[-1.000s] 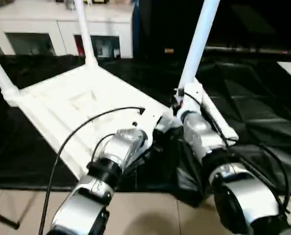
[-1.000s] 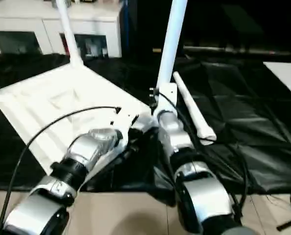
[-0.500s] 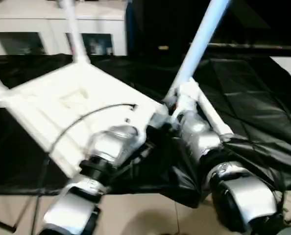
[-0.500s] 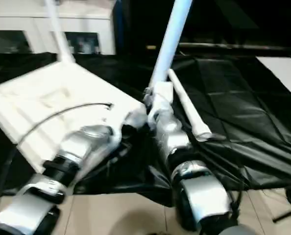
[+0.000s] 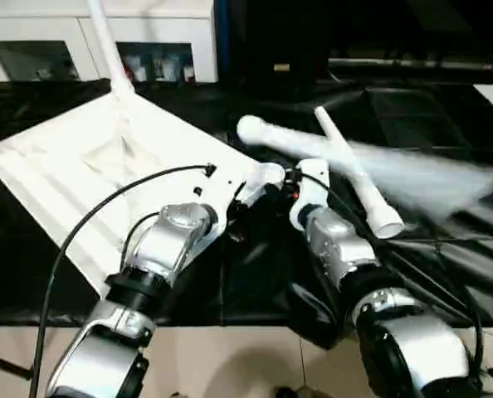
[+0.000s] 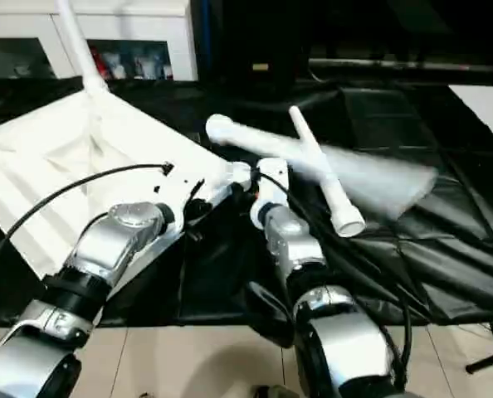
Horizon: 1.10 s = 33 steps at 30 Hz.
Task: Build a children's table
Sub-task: Pick table leg
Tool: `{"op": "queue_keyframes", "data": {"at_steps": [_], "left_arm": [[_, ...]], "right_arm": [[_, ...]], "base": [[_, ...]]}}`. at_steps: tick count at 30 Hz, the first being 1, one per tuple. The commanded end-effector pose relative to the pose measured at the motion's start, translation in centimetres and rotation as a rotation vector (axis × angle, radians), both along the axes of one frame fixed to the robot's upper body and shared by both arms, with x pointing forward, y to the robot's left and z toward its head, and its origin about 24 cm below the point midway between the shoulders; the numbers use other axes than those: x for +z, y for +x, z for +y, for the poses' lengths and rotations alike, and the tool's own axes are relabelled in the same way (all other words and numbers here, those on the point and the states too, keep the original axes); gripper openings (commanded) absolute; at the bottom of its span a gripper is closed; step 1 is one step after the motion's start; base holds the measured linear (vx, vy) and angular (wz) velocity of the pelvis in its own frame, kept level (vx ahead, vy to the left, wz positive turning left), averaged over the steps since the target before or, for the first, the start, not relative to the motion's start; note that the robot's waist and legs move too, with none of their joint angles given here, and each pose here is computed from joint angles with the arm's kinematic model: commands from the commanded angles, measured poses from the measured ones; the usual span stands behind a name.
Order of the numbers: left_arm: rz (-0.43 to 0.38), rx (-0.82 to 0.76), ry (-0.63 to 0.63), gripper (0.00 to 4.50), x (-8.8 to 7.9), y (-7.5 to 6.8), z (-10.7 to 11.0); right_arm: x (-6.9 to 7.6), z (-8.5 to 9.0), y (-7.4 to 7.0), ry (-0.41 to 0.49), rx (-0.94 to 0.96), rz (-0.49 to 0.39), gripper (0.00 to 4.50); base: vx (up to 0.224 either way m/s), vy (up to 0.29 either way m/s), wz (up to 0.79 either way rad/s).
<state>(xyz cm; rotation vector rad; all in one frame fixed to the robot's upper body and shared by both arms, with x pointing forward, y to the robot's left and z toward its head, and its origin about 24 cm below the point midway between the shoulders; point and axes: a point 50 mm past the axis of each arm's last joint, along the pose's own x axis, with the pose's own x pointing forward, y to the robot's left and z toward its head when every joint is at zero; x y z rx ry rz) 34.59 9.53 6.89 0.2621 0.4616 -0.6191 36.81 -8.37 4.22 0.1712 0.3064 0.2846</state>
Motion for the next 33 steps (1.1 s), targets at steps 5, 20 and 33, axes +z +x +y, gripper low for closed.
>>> {"op": "queue_keyframes", "data": {"at_steps": [5, 20, 33], "left_arm": [[-0.06, -0.032, -0.033, 0.0, 1.6, 0.0, -0.4], [-0.17, -0.715, 0.249, 0.0, 0.6, -3.6, 2.7], [-0.312, -0.946, 0.348, 0.0, 0.7, -4.3, 3.8]], "right_arm": [[0.8, -0.7, 0.3, 0.016, -0.054, -0.01, 2.75], [1.9, -1.8, -0.5, -0.045, 0.009, -0.089, 2.38], [2.4, -3.9, -0.9, -0.049, -0.042, -0.093, 2.38]], "base": [[0.0, 0.0, 0.0], [0.0, 0.0, 0.0], [0.002, 0.001, 0.03]]}}
